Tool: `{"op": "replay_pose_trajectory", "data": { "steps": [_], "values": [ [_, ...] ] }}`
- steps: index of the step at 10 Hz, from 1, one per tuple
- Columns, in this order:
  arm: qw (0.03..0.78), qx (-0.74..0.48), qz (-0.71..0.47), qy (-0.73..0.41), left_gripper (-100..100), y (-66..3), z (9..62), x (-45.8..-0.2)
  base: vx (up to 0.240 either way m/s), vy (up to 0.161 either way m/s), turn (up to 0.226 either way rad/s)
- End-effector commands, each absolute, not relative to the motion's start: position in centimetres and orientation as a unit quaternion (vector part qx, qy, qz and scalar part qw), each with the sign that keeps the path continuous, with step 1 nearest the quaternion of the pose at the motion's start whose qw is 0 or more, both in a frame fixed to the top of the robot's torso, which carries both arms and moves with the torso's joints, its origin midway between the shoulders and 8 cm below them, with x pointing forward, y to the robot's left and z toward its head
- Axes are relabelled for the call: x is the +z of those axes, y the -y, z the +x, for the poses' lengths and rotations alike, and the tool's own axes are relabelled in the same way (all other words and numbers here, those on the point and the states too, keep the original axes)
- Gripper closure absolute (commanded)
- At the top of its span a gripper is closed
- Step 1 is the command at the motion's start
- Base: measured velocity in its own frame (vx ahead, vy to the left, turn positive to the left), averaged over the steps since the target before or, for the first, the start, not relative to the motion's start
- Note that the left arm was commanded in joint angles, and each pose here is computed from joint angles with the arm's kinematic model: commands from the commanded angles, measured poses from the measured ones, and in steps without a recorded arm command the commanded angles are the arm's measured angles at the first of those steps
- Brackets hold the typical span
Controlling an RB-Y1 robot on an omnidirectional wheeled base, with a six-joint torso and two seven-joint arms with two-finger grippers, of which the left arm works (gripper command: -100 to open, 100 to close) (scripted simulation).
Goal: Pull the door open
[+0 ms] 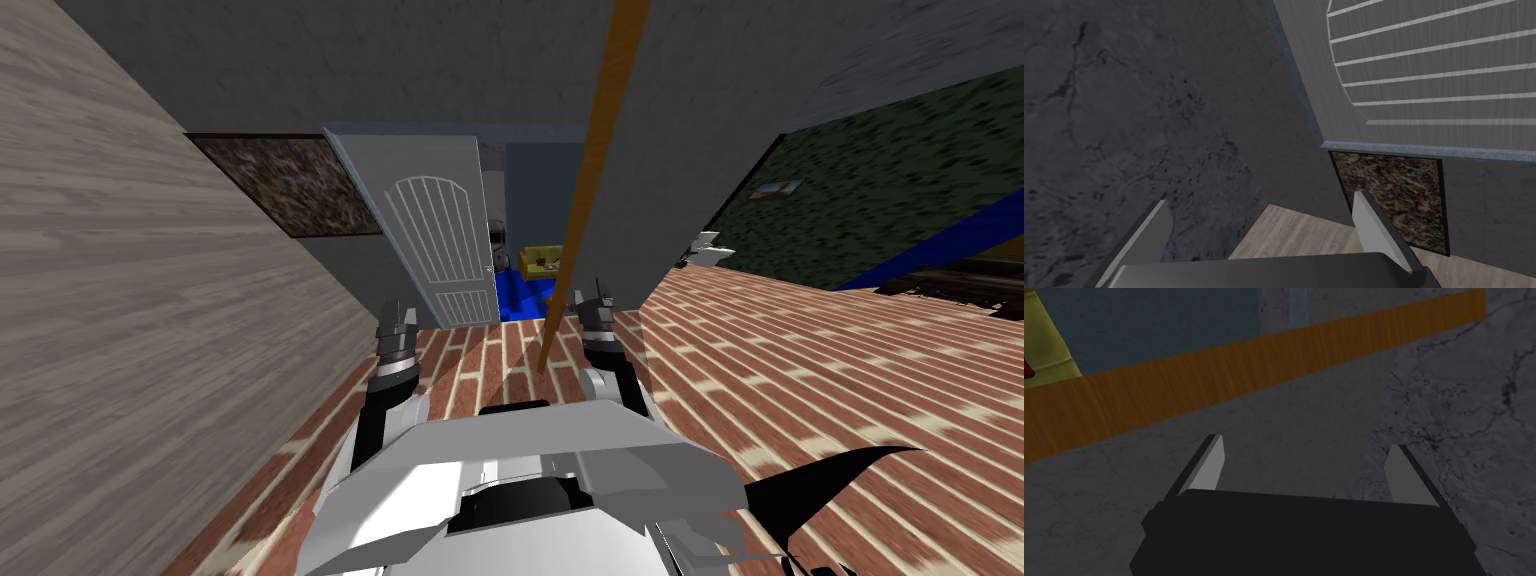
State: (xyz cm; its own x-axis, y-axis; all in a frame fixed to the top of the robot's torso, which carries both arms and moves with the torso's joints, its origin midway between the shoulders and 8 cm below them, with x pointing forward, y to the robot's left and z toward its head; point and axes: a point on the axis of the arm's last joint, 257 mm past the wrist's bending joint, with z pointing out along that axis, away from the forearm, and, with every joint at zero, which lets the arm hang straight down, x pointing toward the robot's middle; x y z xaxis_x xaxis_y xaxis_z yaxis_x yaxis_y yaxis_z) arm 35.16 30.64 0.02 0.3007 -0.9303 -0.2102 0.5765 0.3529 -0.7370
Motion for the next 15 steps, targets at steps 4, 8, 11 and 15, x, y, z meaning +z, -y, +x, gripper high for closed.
{"op": "replay_pose_trajectory", "data": {
  "steps": [4,8,11,15],
  "values": [
    [0.757,-0.487,-0.289,-0.327,-100,-31.8,37.0,-1.9,0.061,0.016,-0.071],
    [0.756,-0.474,-0.304,-0.333,-100,-33.3,39.0,-4.0,0.075,0.027,-0.08],
    [0.755,-0.462,-0.321,-0.338,-100,-34.8,40.9,-6.1,0.086,0.037,-0.109],
    [0.752,-0.448,-0.341,-0.342,-100,-36.4,42.9,-8.3,0.087,0.043,-0.103]
  ]
}}
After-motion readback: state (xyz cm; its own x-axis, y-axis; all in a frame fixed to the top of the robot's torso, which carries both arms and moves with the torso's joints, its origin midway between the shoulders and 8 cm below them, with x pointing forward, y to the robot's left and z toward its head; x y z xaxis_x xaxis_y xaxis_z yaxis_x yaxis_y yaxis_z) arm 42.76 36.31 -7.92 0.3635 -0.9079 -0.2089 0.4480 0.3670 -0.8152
